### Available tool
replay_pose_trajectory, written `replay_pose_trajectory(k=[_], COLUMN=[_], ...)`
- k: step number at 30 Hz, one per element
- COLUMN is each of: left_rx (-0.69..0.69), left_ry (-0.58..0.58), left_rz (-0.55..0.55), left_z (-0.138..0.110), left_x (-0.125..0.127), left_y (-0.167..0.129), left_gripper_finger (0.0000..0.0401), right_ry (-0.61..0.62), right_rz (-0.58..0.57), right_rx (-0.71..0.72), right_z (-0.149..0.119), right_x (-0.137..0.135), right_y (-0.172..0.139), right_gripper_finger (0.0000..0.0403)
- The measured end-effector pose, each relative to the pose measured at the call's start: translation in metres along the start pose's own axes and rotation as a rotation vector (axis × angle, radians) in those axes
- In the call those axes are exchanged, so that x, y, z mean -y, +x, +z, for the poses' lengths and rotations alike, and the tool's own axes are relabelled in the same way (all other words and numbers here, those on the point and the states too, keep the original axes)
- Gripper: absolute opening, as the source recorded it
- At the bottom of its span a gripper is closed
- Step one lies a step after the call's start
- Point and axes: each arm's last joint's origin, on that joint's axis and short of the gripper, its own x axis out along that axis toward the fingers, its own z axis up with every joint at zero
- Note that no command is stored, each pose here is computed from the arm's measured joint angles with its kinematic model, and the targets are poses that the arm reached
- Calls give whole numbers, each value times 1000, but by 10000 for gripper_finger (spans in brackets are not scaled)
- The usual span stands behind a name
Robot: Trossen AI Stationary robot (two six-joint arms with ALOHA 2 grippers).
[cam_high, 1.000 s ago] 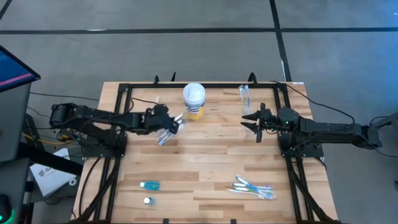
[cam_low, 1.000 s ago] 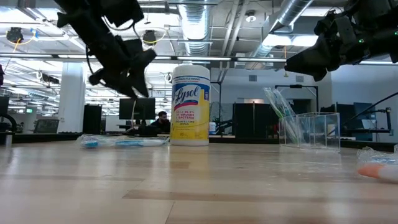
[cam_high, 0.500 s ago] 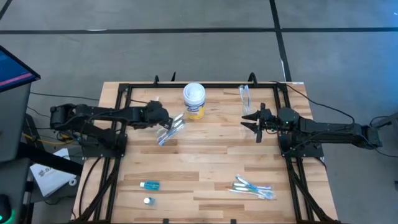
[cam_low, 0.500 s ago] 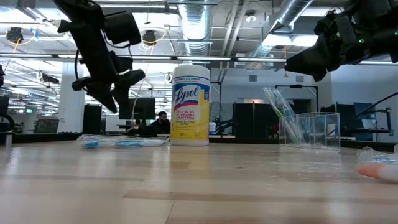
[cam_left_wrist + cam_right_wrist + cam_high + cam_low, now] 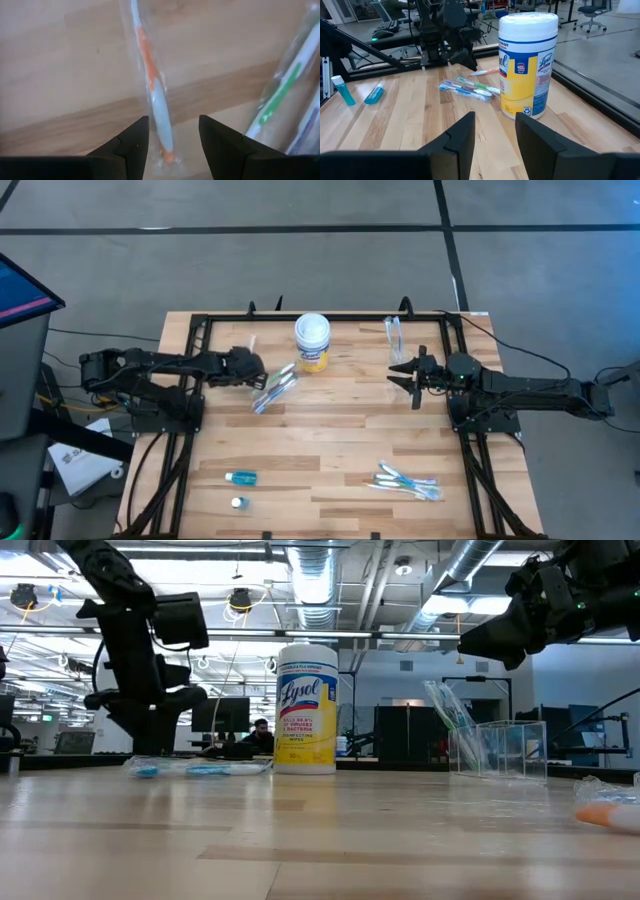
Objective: Pick & Place toothbrushing station
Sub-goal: Put the top orange toothbrush into the transparent organizer
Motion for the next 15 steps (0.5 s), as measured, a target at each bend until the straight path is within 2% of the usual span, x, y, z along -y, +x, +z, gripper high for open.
replay_pose_trajectory(k=[6, 15], left_rx=[-12, -6], left_ry=[-8, -32], left_rz=[14, -27], left_z=[-7, -15], left_x=[-4, -7], left_y=[5, 13], left_gripper_finger=[166, 166], right_ry=[0, -16], right_rz=[0, -1], right_rx=[0, -2], right_z=[0, 0], right_x=[0, 0], right_y=[0, 0], right_gripper_finger=[129, 129])
